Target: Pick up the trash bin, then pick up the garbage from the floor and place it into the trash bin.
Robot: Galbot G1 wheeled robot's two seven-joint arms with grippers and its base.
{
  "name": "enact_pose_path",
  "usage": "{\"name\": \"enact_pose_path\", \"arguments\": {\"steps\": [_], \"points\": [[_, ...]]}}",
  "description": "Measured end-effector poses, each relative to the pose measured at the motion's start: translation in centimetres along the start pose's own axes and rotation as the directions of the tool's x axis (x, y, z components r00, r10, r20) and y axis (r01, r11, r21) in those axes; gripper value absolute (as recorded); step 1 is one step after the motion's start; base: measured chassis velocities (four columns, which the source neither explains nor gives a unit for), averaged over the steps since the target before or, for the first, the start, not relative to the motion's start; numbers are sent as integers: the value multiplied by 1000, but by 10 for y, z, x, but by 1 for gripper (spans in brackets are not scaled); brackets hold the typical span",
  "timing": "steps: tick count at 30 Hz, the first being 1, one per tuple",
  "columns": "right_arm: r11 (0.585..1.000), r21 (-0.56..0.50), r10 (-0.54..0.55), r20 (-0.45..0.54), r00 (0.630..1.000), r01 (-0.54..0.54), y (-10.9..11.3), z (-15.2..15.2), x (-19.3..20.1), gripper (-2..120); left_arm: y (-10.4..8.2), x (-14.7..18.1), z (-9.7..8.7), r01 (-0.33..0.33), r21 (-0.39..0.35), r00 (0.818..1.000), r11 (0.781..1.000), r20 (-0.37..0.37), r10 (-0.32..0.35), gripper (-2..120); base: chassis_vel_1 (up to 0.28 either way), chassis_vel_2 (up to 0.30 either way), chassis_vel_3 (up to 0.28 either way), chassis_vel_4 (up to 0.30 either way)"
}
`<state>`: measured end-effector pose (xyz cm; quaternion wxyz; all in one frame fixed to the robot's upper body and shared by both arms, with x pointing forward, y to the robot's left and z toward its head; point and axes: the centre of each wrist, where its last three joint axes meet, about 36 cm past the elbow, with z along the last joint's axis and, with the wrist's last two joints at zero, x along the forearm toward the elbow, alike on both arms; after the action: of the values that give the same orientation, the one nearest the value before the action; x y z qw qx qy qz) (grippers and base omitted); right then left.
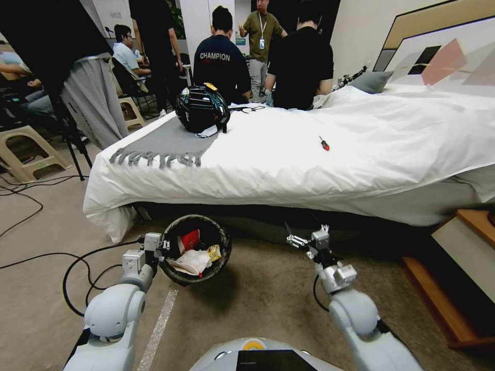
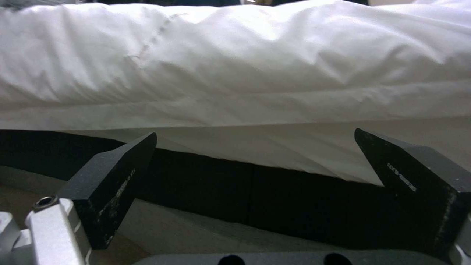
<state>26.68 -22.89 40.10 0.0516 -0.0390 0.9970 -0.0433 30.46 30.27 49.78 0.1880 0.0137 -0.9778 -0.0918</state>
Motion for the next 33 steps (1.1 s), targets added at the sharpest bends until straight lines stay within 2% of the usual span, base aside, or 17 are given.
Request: {"name": "enact_pose_path", "arguments": {"steps": [6,30,33], "points": [[998,4,55,-13,998,-55,6,3,13,100,-1,-1,0,-6,1,1000,1000,-1,6,4,7,8,7,9],[998,2,56,-21,998,-56,5,1,10,100,1,0,2,-3,4,1000,1000,-7,3,4,98,98,95,96],[999,4,53,-24,998,-53,4,2,8,100,1,4,-2,-2,0,1000,1000,8,2,4,102,119,115,102]]}}
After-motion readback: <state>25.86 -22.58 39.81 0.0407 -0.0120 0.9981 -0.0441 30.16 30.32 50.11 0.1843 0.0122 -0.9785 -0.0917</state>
